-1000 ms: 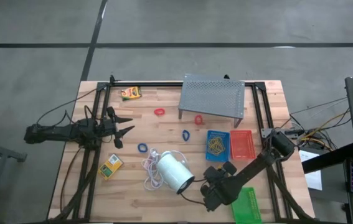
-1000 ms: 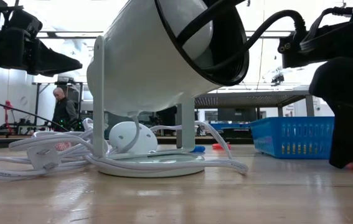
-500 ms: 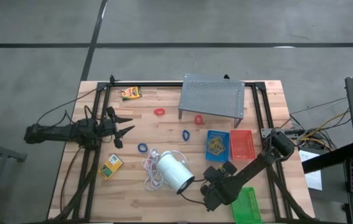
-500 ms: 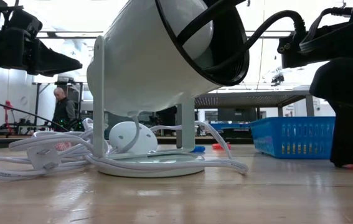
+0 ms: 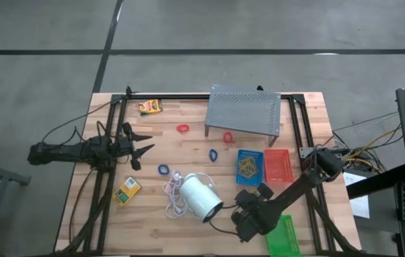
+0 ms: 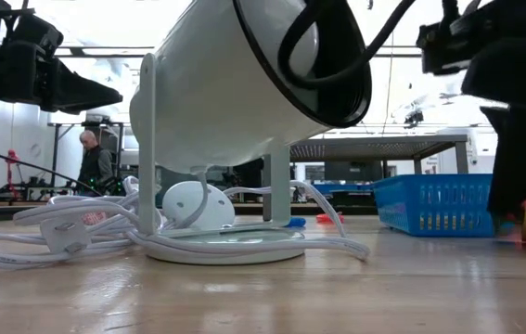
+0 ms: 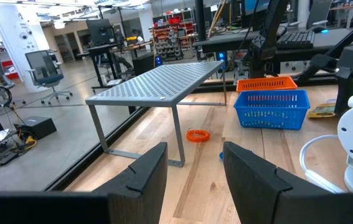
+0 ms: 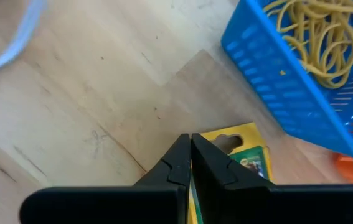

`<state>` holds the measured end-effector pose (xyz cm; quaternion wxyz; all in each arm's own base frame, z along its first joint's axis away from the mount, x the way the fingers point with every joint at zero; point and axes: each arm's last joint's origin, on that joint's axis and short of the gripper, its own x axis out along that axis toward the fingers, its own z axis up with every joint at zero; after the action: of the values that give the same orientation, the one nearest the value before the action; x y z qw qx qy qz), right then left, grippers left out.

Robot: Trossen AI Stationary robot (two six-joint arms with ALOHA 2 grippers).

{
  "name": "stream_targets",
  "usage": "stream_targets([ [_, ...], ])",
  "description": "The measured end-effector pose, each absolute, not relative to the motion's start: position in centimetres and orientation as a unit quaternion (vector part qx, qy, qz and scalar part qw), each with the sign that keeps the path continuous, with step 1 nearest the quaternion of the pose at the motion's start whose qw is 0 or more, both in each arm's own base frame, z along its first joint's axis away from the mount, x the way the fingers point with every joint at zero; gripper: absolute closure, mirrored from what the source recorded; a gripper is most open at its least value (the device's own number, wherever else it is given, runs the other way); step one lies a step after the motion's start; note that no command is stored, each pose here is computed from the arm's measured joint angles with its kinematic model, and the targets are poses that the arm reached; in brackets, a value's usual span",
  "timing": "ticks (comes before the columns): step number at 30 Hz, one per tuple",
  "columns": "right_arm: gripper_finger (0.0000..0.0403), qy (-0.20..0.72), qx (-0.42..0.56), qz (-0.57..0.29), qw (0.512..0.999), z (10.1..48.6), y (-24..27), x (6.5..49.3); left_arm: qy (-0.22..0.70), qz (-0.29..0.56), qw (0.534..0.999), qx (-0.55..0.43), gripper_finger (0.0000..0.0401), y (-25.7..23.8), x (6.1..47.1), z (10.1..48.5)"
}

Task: Pick & Place Office Desk Supplies
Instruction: Put the yellow box of crayons into the orange bin

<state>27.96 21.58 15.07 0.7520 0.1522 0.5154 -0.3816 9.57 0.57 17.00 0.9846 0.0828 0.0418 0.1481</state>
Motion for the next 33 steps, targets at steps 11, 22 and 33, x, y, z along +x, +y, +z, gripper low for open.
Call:
stream_targets([
  [11,0.0395,0.495,0.161,-0.383,0.763,17.1,21.2,27.4,0.042,0.148,0.985,0.083,0.0242,0.6,9.6,17.0],
  [22,0.0395,0.459,0.176,-0.4,0.774,19.4,20.5,26.5,0.041,0.148,0.985,0.083,0.0242,0.6,9.6,17.0],
  [33,0.0395,0.439,0.207,-0.429,0.762,20.4,20.1,26.0,0.042,0.148,0.985,0.083,0.0242,0.6,9.6,17.0],
])
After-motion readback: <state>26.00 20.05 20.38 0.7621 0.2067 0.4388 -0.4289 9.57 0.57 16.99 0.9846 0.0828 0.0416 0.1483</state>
